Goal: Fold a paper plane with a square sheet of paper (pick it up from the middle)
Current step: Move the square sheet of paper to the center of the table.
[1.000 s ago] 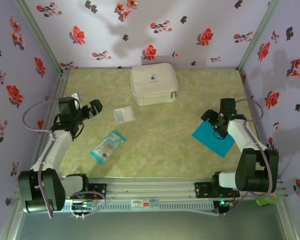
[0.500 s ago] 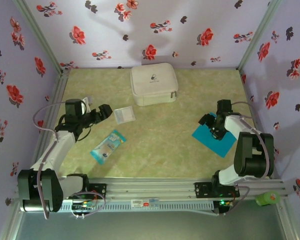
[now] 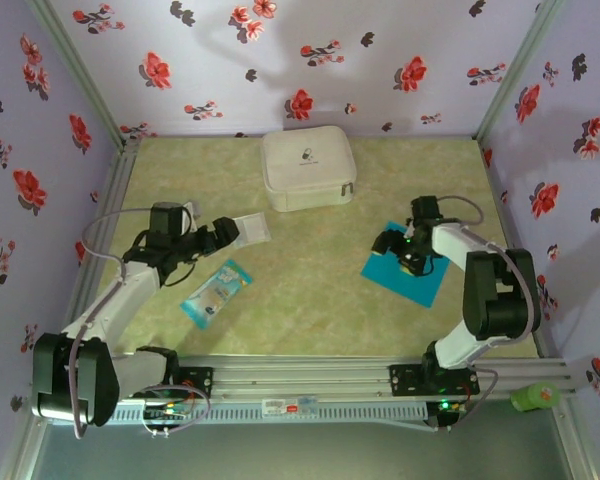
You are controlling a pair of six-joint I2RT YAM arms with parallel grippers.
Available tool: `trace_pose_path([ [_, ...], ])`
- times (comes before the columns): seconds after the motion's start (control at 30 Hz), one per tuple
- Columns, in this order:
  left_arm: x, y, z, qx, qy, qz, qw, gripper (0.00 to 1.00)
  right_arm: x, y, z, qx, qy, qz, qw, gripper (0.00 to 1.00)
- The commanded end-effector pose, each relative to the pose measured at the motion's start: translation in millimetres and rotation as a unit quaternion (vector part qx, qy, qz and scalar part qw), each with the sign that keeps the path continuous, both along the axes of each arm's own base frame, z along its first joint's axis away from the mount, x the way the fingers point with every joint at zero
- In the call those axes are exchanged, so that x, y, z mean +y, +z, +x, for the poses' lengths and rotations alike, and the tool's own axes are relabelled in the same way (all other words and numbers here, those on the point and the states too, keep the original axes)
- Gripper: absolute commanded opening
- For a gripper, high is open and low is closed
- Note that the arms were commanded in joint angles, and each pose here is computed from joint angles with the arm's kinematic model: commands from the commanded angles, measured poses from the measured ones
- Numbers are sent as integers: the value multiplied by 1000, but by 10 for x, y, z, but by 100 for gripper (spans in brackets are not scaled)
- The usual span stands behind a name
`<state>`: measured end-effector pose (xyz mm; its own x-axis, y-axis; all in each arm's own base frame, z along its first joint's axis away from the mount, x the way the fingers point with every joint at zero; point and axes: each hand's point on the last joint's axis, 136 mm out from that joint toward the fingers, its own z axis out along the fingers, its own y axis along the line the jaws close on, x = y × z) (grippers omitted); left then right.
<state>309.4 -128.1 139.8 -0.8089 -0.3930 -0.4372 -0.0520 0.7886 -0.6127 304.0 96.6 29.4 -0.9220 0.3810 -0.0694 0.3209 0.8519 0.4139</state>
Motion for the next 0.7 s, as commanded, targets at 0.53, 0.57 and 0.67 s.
trace_pose_path([
  [0.53, -215, 221, -80, 0, -47, 34, 998, 99, 1908, -38, -616, 3, 206, 69, 976, 81],
  [0.57, -229, 225, -83, 1, -50, 34, 998, 99, 1982, 49, -614, -6, 208, 86, 974, 81],
  [0.67, -292, 239, -91, 1, -60, 35, 998, 98, 1991, 300, -519, -44, 194, 93, 976, 82],
])
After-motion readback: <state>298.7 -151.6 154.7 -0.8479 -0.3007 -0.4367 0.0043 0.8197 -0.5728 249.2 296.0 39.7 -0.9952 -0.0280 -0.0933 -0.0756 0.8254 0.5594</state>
